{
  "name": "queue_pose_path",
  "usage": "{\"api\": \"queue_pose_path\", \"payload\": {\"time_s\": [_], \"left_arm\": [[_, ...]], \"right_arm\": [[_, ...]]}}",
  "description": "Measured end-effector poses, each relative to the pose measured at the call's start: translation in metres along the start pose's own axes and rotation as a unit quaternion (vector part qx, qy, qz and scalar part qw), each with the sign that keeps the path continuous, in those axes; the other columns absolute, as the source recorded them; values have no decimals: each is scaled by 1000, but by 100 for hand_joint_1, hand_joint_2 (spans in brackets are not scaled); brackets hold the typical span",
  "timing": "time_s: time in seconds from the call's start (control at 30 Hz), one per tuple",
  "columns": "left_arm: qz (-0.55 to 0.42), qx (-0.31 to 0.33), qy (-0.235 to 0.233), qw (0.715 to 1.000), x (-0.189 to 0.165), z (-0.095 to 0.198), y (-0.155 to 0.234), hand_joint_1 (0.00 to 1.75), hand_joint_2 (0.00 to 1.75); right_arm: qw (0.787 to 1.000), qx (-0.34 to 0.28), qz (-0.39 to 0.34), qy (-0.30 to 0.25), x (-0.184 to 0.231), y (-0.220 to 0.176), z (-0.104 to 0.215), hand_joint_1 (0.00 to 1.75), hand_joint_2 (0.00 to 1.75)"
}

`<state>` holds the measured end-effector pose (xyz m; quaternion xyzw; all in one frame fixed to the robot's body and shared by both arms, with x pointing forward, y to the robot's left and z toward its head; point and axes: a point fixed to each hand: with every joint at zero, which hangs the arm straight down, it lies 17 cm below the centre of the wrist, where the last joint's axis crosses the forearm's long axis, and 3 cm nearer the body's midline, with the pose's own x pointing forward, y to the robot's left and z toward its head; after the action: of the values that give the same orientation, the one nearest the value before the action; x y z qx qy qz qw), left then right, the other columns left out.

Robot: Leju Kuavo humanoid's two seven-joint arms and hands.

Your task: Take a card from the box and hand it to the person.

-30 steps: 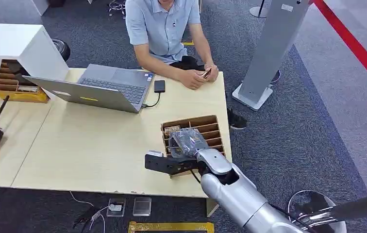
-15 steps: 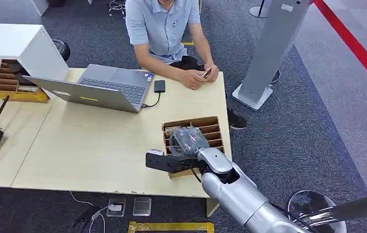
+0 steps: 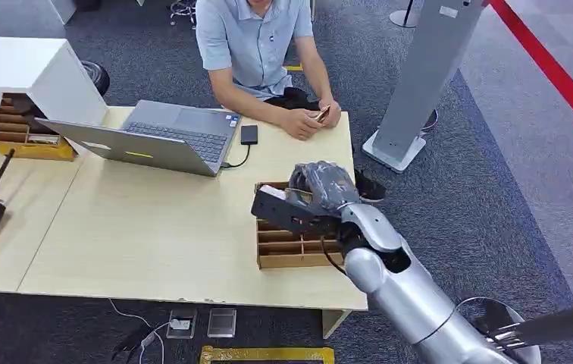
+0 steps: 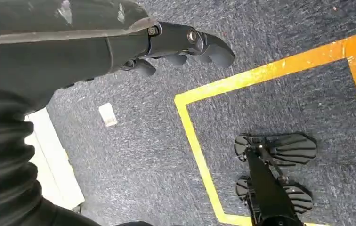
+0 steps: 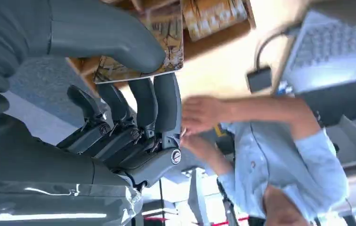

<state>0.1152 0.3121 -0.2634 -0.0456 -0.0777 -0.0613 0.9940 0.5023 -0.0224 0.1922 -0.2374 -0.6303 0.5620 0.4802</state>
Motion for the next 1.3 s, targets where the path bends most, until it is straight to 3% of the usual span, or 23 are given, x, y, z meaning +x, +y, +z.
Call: {"api": "queue_pose_path", "payload": {"time_s": [0.2,0.3,0.5,0.7,1.3], "left_arm": [[1,0,0,1000,-1,0,0,0,175],[1,-1,-1,1000,1,0,0,0,175],[-4,0,-5,1000,9,0,0,0,175],[-11,-1,-7,1000,19,1,-2,0,175],[-14,-6,-10,1000,26,1,-4,0,175]], "right_arm": [[999,-36,-16,-34,14,-38,12,152,175],[995,-66,-19,-77,31,-52,14,152,175],[975,-170,-6,-142,54,-86,17,152,175],[948,-274,37,-159,54,-105,19,152,175],[955,-272,38,-115,26,-75,0,152,175]]}}
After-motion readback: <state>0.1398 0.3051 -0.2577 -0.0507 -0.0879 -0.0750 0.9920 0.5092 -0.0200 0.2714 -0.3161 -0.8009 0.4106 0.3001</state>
